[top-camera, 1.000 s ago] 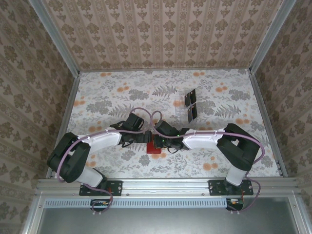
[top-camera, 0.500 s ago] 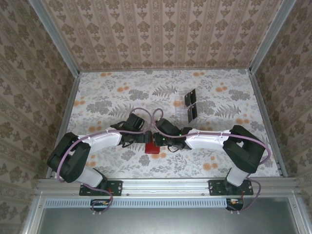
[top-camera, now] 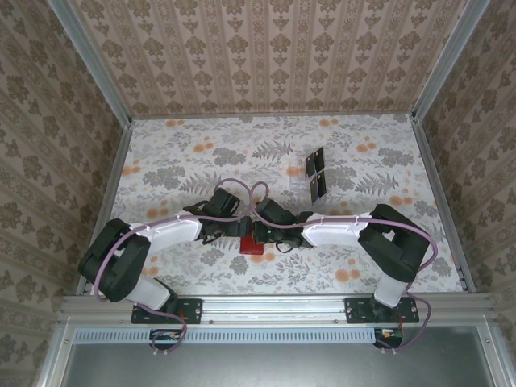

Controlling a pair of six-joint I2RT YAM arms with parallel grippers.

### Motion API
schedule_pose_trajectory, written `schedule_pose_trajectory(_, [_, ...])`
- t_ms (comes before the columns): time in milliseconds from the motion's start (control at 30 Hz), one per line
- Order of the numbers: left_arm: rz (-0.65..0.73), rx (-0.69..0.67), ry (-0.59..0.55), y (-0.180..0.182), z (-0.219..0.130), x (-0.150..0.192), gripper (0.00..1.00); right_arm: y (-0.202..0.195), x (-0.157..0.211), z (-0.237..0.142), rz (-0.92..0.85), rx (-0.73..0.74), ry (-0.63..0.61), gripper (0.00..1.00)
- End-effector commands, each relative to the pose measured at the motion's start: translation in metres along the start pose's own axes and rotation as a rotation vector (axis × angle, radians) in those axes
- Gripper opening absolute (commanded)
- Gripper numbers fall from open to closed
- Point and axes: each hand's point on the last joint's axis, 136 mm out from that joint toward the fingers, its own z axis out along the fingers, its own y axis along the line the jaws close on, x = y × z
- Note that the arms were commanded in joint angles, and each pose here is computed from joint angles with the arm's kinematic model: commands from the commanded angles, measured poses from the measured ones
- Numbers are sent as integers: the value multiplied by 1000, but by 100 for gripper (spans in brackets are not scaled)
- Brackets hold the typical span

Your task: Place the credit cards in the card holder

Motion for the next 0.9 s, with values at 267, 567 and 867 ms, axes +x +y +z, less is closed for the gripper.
schedule_pose_trajectory(267, [-8,21,64,-2,11,21,100,10,6,5,10,-30,18,0])
schedule_pose_trajectory(567, [-9,18,65,-1,11,22,100,10,14,4,12,-35,24,0])
schedule_pose_trajectory(867, [-8,18,67,-2,12,22,100,-2,26,10,19,-5,56,0])
